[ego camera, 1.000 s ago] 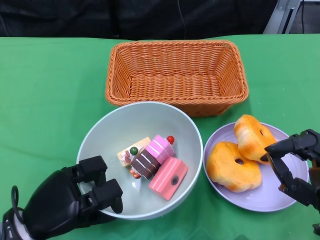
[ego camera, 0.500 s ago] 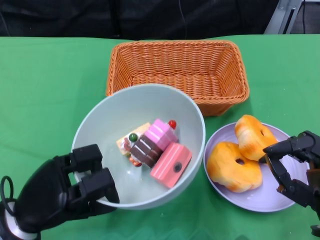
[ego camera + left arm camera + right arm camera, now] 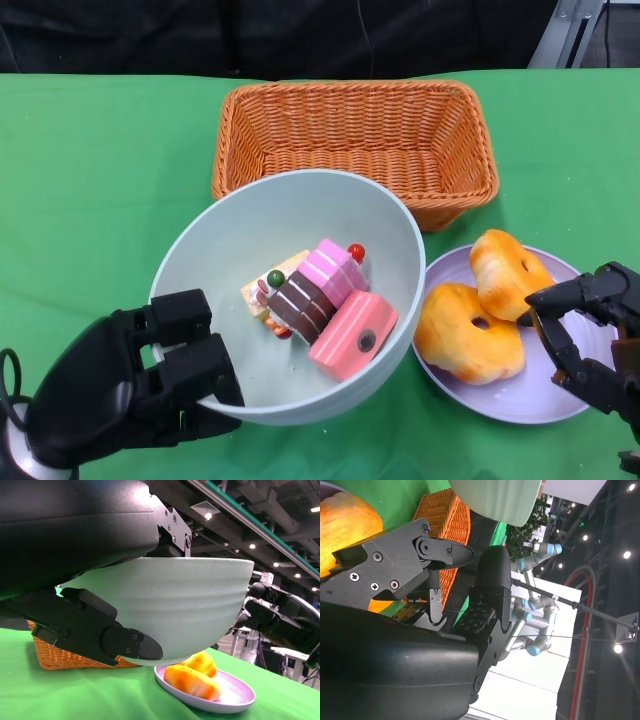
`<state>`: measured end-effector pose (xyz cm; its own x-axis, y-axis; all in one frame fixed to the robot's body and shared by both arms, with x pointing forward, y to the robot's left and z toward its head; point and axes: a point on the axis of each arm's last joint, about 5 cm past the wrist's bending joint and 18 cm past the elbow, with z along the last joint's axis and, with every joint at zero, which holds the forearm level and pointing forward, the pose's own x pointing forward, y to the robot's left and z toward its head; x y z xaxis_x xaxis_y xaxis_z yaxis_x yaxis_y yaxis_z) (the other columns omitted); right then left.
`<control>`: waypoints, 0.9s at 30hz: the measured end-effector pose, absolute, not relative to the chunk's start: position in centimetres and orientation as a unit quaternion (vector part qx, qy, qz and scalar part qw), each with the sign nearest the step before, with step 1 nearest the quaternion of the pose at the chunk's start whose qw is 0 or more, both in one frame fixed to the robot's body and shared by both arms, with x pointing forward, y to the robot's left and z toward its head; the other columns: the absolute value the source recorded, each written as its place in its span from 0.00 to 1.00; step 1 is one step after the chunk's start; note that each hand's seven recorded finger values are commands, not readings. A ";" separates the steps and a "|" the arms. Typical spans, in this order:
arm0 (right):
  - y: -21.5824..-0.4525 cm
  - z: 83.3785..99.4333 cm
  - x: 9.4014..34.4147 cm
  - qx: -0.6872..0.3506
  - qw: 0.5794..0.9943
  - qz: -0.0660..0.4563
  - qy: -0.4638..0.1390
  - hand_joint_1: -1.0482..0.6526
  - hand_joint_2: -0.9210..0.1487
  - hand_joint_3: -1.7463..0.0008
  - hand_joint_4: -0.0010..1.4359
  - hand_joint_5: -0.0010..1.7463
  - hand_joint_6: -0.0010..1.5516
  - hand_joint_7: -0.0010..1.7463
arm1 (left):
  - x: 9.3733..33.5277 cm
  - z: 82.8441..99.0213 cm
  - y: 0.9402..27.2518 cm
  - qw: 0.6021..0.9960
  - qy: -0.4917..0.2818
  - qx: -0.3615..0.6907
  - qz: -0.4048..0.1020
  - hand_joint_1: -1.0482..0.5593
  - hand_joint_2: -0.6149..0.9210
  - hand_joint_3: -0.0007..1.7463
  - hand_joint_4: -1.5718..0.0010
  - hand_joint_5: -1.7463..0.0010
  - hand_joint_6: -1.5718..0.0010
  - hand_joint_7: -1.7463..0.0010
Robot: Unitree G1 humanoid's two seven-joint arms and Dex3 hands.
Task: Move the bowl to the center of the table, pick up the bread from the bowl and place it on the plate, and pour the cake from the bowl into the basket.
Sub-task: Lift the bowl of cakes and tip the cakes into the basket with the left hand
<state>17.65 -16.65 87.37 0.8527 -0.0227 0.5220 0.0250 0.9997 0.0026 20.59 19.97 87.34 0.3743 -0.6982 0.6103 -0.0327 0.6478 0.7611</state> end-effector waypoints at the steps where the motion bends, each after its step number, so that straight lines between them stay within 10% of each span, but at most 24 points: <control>1: -16.6 87.4 17.7 -0.002 0.962 -0.013 -0.271 0.53 0.27 0.62 0.57 0.67 0.53 0.55 | 20.7 87.5 20.0 0.748 -0.513 0.356 -0.223 0.55 0.99 0.23 0.63 0.00 0.75 0.04; 27: -15.4 86.8 17.3 -0.004 0.967 0.022 -0.254 0.53 0.32 0.55 0.56 0.72 0.50 0.59 | 24.4 91.5 17.2 0.740 -0.539 0.347 -0.203 0.51 1.00 0.27 0.59 0.00 0.72 0.00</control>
